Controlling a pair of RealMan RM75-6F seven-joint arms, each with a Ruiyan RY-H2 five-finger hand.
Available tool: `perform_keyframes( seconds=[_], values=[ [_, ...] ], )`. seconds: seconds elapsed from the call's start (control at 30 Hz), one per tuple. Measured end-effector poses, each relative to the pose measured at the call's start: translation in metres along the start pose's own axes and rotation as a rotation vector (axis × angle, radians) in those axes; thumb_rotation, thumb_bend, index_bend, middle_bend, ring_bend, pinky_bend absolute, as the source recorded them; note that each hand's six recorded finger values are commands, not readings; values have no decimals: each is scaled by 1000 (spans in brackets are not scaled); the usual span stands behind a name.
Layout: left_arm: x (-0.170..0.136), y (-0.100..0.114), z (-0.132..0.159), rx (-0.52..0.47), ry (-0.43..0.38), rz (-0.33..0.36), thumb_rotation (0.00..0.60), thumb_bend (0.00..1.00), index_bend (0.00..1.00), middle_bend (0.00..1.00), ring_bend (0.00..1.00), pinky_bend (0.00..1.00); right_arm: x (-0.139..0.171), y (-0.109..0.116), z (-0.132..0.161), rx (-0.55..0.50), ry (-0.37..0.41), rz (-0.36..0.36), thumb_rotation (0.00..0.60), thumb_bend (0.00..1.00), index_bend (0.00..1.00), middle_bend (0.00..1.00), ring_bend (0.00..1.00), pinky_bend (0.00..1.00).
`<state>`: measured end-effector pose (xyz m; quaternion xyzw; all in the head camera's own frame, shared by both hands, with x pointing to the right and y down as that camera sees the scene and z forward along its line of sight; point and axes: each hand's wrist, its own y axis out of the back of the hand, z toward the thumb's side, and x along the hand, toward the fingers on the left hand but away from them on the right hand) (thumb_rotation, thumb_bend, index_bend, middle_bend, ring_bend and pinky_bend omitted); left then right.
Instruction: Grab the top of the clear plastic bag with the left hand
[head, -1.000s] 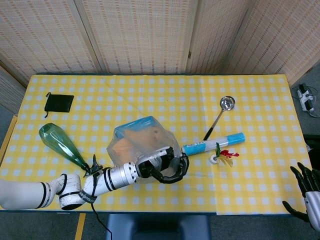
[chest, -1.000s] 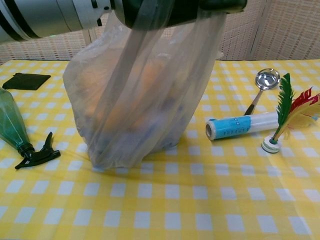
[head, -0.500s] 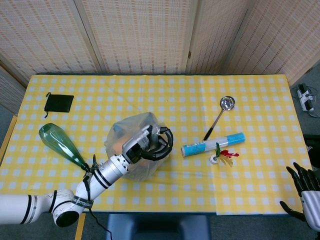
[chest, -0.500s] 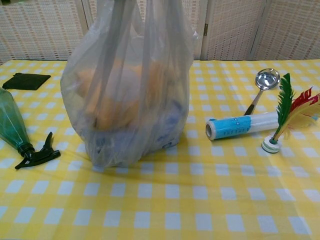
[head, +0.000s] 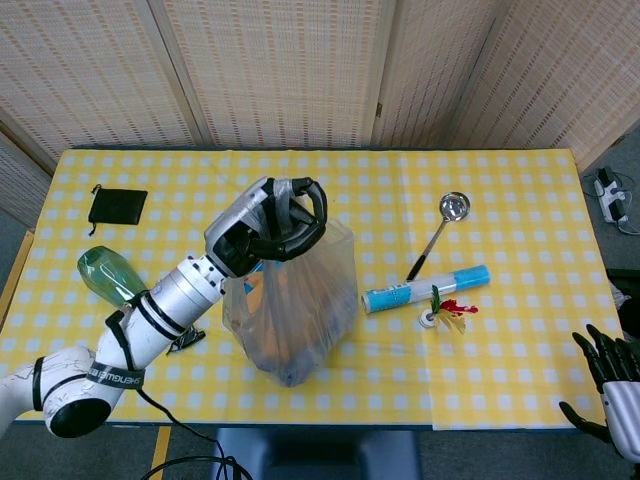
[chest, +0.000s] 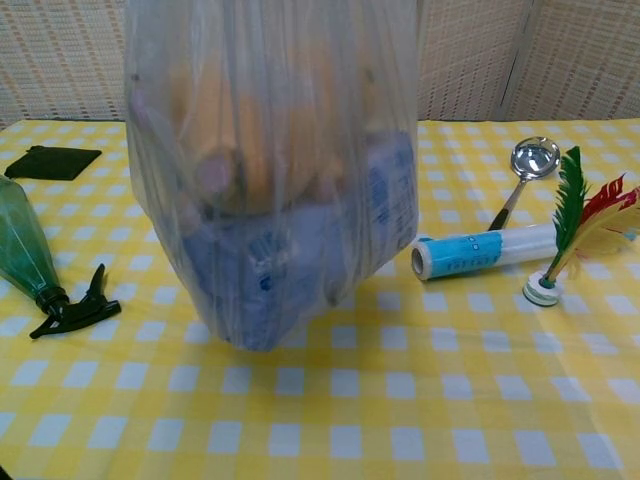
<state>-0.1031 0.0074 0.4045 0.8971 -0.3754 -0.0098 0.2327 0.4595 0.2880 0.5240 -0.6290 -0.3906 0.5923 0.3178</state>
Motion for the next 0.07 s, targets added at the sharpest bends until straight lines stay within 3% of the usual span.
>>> perform_keyframes(
  seconds=[0.07],
  values=[
    [5,-2,25,17,-23,-6,600,816,910,1000,1000,1000,-1,-1,0,0,-2,5,600,235,0,0,0,0]
  ],
)
